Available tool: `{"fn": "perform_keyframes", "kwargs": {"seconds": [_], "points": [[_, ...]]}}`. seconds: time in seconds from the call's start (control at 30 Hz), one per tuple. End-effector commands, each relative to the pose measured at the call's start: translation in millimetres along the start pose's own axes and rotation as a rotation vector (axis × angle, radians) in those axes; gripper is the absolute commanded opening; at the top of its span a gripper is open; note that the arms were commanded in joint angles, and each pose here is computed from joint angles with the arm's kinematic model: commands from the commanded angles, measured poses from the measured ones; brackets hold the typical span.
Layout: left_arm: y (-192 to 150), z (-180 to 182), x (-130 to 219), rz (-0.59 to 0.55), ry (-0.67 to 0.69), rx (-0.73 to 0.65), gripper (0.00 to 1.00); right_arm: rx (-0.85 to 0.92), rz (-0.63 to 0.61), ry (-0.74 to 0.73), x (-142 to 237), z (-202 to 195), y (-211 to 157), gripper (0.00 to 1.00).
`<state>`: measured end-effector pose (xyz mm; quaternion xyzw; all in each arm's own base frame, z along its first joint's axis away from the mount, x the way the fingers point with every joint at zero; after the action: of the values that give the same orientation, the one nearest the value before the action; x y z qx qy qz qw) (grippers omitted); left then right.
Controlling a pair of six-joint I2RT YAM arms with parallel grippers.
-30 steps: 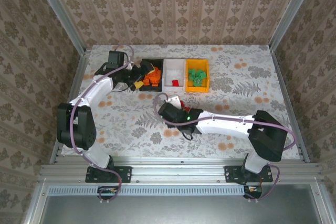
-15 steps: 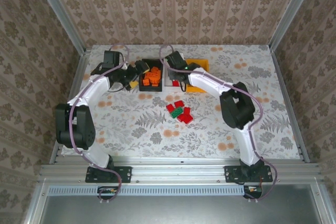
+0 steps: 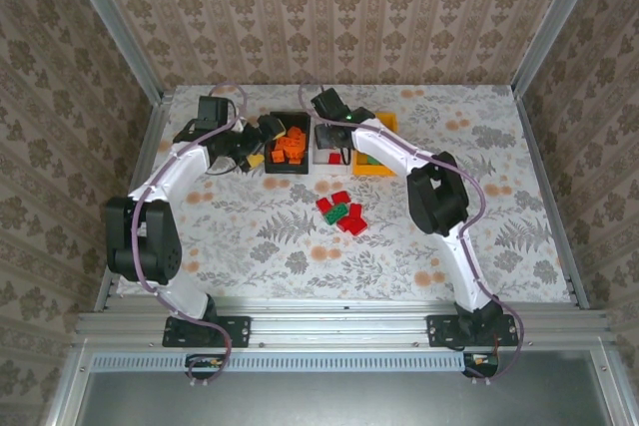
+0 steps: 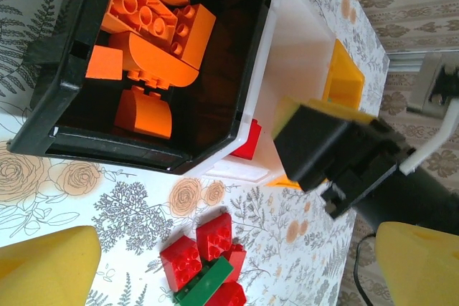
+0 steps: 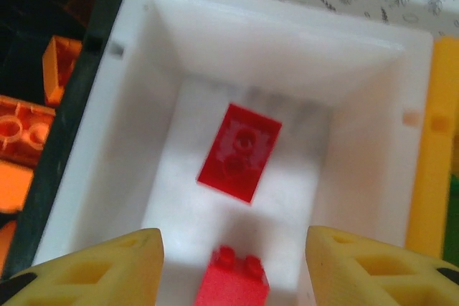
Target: Sort the legos into containers by color
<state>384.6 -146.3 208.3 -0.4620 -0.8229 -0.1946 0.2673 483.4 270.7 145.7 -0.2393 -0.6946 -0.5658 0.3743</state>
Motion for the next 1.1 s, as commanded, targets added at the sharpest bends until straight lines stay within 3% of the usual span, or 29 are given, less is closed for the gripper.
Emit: {"fn": "perform_keyframes", "kwargs": {"seconds": [0.0,0.1,0.23,0.4,0.73,1.07], "points": [[-7.6,-16.6,1.1,0.020,-0.039,-0.043,1.00,0.016,-0.110,0.072,64.7,2.7,5.6,0.56],[-20.7,-23.1,-5.7,0.050,-0.039,-0.071,1.00,0.058,-0.111,0.114,98.1,-1.3,-38.3,0.64],[-35.4,-31.1,-16.3,0.101,-0.057,-0.086,1.00,0.094,0.019,0.202,112.6,-1.8,-132.2,0.73],[-42.7,-29.8,-24.8,0.123,-0.052,-0.084,1.00,0.241,0.136,0.255,127.1,17.8,-200.2,0.80],[-49.0,-27.7,-31.7,0.146,-0.029,-0.104,1.00,0.320,0.228,0.202,97.6,20.8,-225.0,0.87],[-48.9,-26.3,-33.3,0.150,-0.023,-0.103,1.00,0.354,0.244,0.081,78.5,8.4,-223.2,0.82]]}}
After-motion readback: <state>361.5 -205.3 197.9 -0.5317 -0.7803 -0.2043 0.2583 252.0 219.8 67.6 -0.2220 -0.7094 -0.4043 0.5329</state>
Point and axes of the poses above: each hand's point on the last joint's axis, 136 mm out from that joint toward the fingers, its own x axis back along the fingers, its own z axis along the line the jaws close on, y = z × x, the point moved 5 cm from there along x, back along the fingers, and after that the axes turned 7 degrees about x, right-handed, at the moved point
